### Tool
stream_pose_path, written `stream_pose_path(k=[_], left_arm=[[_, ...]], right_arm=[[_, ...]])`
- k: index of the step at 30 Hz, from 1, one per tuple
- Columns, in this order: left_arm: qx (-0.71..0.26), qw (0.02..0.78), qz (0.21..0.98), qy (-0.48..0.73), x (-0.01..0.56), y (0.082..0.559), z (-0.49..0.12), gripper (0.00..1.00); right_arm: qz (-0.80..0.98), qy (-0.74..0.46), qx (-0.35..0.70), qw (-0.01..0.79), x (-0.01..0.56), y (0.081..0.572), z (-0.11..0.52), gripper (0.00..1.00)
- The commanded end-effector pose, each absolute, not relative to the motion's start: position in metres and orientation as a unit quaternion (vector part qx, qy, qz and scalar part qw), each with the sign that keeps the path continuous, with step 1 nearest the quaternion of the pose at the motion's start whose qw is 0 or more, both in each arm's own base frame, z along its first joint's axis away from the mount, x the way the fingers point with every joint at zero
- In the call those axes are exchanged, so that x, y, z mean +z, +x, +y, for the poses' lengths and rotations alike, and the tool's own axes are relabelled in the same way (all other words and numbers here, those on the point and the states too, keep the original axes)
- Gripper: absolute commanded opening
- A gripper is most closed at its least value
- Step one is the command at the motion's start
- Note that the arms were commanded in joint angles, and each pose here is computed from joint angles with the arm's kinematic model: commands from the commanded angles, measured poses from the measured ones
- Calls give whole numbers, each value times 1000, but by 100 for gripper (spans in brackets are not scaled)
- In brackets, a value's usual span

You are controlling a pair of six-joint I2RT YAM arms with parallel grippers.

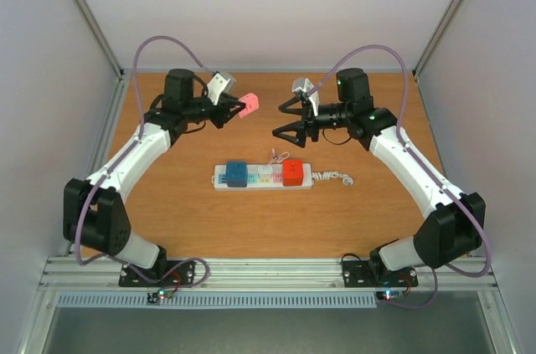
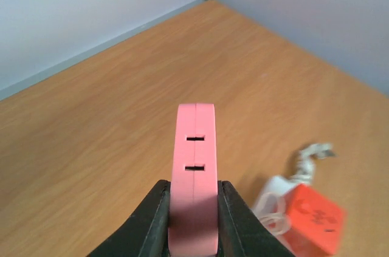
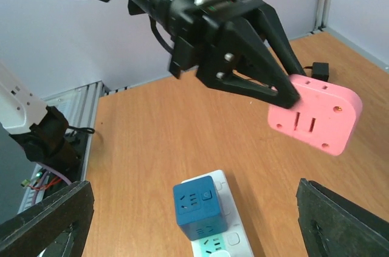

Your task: Pull the plug off the socket

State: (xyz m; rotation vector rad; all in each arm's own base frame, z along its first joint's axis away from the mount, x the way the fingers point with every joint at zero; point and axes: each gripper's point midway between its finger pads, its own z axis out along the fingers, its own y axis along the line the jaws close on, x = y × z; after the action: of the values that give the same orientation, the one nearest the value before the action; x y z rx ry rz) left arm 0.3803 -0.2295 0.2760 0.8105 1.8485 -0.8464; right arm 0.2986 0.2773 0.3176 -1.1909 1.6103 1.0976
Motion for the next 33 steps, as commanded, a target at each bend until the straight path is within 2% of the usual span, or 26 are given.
stream_pose_path(k=[1,10,14,33], left_arm=[[-187,472,795,333,245,425,-194,1],[23,432,832,346,179,487,-142,1],[79,411,833,361,154,506,-127,1],[218,361,817,393,85,571,-75,1]], right_arm=[[644,-473,415,435,321,297,271,92],[664,-466,394,431,305,300,266,94],[671,-463,392,427,299,302,265,94],[690,-459,373,418,286,309,262,95]])
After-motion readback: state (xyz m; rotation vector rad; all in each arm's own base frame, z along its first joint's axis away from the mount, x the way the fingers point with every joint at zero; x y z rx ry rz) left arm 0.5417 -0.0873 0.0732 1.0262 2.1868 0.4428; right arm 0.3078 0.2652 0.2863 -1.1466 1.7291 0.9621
